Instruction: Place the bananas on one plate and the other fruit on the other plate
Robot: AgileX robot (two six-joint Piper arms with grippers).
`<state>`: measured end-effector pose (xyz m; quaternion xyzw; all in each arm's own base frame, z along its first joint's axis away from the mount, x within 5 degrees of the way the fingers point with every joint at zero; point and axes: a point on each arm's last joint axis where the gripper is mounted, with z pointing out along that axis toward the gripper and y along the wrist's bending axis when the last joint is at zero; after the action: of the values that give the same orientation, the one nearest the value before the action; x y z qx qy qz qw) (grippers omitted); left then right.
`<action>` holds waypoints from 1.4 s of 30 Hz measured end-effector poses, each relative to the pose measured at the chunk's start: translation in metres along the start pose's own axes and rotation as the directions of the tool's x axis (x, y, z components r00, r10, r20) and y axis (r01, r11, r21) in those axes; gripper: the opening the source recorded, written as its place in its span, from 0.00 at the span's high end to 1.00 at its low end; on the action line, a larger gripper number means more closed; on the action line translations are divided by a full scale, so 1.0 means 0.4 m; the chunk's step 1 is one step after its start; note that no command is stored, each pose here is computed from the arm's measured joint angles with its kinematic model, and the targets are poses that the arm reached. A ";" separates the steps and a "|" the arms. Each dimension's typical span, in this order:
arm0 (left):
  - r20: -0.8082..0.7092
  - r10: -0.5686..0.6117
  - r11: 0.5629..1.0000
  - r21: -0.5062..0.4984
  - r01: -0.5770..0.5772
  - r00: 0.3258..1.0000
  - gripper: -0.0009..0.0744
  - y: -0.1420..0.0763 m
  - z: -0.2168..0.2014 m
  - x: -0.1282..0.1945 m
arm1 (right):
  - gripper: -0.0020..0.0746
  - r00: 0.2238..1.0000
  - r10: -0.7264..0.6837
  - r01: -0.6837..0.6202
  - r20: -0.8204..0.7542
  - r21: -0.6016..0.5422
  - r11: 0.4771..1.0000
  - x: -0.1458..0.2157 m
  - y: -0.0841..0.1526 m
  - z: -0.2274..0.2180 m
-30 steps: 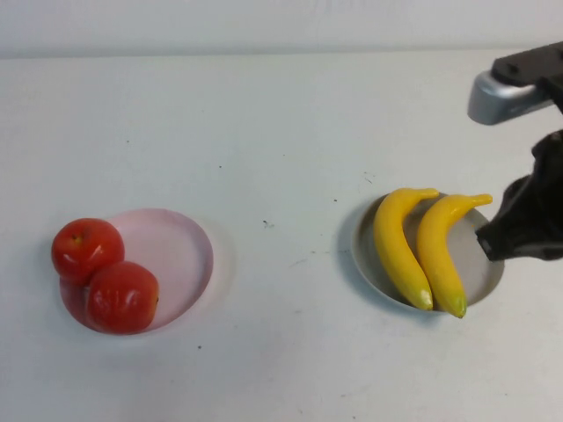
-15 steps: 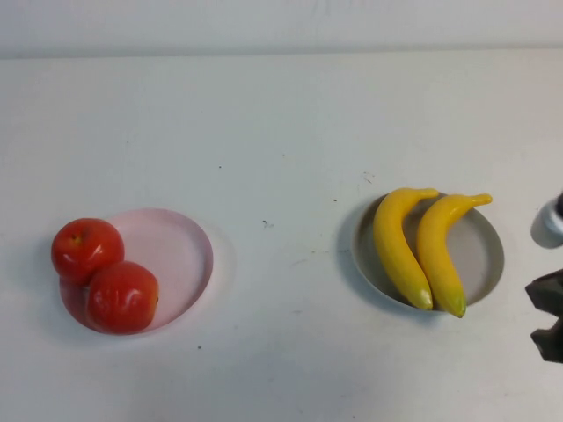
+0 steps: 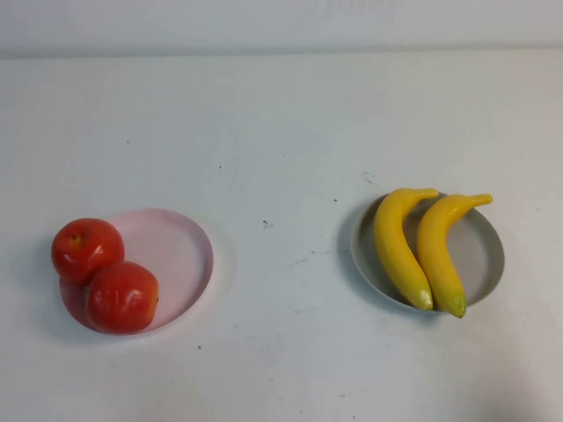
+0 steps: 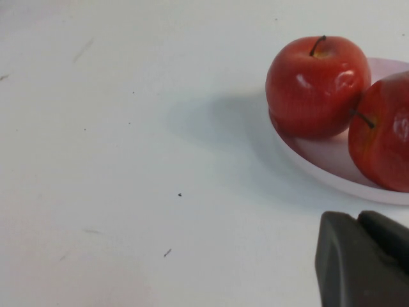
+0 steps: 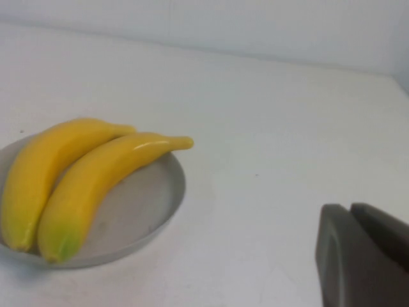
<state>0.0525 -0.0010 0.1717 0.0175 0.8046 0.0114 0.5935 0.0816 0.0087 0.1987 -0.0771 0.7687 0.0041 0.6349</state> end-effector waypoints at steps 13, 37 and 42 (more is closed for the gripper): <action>0.000 0.000 1.000 0.000 0.000 1.000 0.98 0.000 0.000 0.000 | 0.99 0.992 0.112 -0.118 0.063 0.097 0.988 0.042 -0.009 -0.059; 0.000 0.000 1.000 0.000 0.000 1.000 0.98 0.000 0.000 0.000 | 0.99 0.988 0.132 -0.124 -0.087 0.088 0.988 0.077 -0.003 -0.059; 0.000 0.000 1.000 0.000 0.000 1.000 0.98 0.000 0.000 0.000 | 0.99 0.988 0.132 -0.124 -0.087 0.088 0.988 0.077 -0.003 -0.059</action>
<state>0.0525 -0.0010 0.1717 0.0175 0.8046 0.0114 0.5935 0.0533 0.0018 0.1733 -0.0016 0.8001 0.0098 0.5998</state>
